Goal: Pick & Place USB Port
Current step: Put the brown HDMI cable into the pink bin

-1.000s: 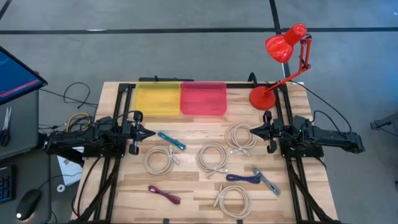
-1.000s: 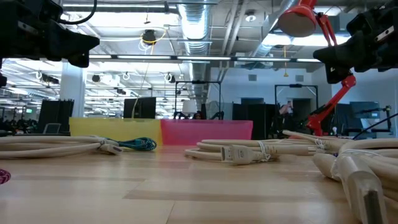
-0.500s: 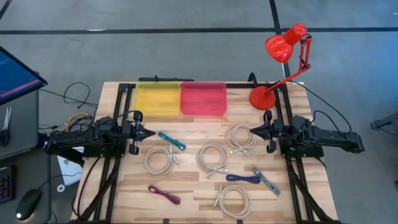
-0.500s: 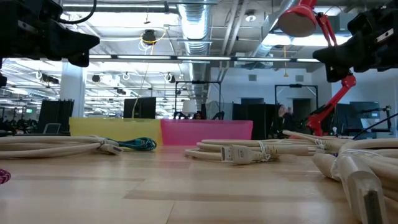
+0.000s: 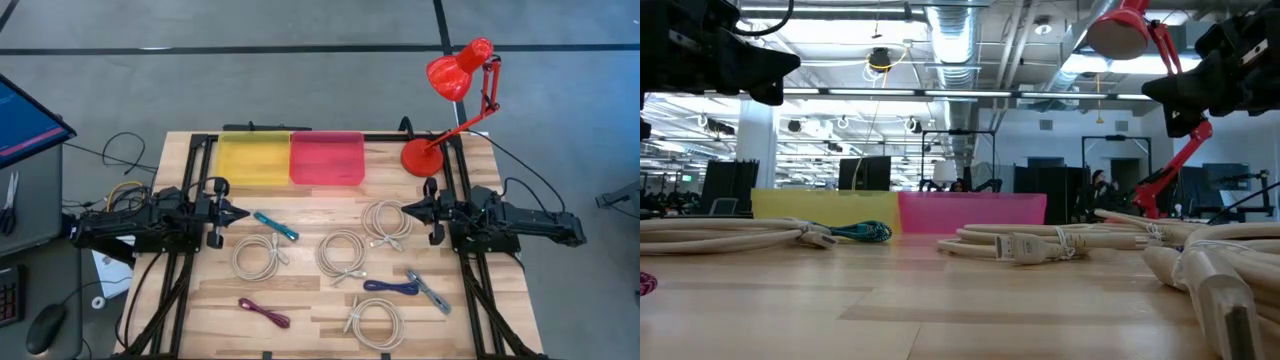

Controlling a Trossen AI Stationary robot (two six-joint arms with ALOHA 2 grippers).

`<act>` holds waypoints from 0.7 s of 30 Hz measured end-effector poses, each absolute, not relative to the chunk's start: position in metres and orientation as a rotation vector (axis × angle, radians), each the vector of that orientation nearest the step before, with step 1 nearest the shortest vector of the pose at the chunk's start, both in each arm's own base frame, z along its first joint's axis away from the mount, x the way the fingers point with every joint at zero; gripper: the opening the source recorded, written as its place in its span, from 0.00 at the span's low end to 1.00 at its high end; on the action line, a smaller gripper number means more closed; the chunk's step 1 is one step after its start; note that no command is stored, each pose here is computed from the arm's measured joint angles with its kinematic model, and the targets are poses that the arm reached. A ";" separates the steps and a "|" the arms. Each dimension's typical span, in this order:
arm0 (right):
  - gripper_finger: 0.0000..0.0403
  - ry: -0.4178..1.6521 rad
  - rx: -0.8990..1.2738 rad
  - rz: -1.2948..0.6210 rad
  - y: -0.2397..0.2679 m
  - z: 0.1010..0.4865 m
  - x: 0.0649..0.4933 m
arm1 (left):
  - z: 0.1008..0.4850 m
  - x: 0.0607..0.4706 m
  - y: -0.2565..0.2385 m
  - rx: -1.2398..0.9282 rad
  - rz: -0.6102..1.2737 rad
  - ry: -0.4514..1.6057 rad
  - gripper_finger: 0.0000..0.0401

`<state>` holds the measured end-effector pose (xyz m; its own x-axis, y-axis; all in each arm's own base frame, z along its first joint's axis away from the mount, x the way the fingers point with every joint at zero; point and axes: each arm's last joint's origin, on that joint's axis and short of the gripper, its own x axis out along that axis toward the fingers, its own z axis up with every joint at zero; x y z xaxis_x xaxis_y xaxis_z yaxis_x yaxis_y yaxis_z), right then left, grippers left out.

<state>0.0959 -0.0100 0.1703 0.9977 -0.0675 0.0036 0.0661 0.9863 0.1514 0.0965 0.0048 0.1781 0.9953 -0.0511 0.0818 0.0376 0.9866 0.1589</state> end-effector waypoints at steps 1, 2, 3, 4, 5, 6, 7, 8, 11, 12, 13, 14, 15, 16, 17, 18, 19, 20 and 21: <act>0.00 -0.008 0.157 -0.067 -0.010 0.170 0.096 | 0.178 0.096 0.005 0.158 -0.045 -0.086 0.02; 0.00 -0.009 0.158 -0.067 -0.010 0.170 0.096 | 0.178 0.096 0.005 0.158 -0.045 -0.086 0.02; 0.00 -0.009 0.158 -0.067 -0.010 0.170 0.096 | 0.178 0.096 0.005 0.157 -0.045 -0.086 0.02; 0.00 -0.009 0.158 -0.067 -0.010 0.170 0.096 | 0.178 0.096 0.005 0.152 -0.045 -0.087 0.02; 0.00 -0.009 0.158 -0.067 -0.010 0.170 0.096 | 0.178 0.096 0.005 0.138 -0.046 -0.087 0.02; 0.00 -0.009 0.158 -0.067 -0.010 0.170 0.096 | 0.178 0.096 0.005 0.129 -0.046 -0.089 0.02; 0.00 -0.009 0.158 -0.067 -0.010 0.170 0.096 | 0.179 0.096 0.005 0.128 -0.045 -0.094 0.02; 0.00 -0.011 0.157 -0.067 -0.010 0.170 0.096 | 0.180 0.096 0.005 0.131 -0.045 -0.100 0.02; 0.00 -0.050 0.154 -0.066 -0.010 0.174 0.096 | 0.182 0.096 0.005 0.141 -0.043 -0.124 0.02; 0.00 -0.079 0.165 -0.063 -0.010 0.177 0.096 | 0.183 0.096 0.005 0.135 -0.040 -0.137 0.02; 0.00 -0.114 0.184 -0.058 -0.010 0.180 0.095 | 0.185 0.096 0.005 0.123 -0.030 -0.158 0.02; 0.00 -0.147 0.206 -0.053 -0.010 0.183 0.095 | 0.187 0.095 0.005 0.094 -0.019 -0.181 0.02; 0.00 -0.172 0.225 -0.048 -0.010 0.186 0.094 | 0.190 0.095 0.006 0.055 -0.008 -0.209 0.02; 0.00 -0.181 0.240 -0.046 -0.010 0.189 0.094 | 0.193 0.094 0.006 0.011 -0.003 -0.236 0.02; 0.00 -0.179 0.249 -0.045 -0.010 0.192 0.093 | 0.195 0.094 0.006 -0.035 0.009 -0.259 0.02; 0.00 -0.175 0.255 -0.046 -0.010 0.196 0.092 | 0.197 0.093 0.007 -0.072 0.022 -0.269 0.02; 0.00 -0.167 0.267 -0.052 -0.010 0.199 0.091 | 0.198 0.093 0.007 -0.101 0.034 -0.272 0.02; 0.00 -0.151 0.287 -0.066 -0.010 0.201 0.090 | 0.201 0.093 0.008 -0.124 0.044 -0.270 0.02; 0.00 -0.134 0.310 -0.086 -0.010 0.204 0.089 | 0.203 0.094 0.008 -0.145 0.047 -0.262 0.02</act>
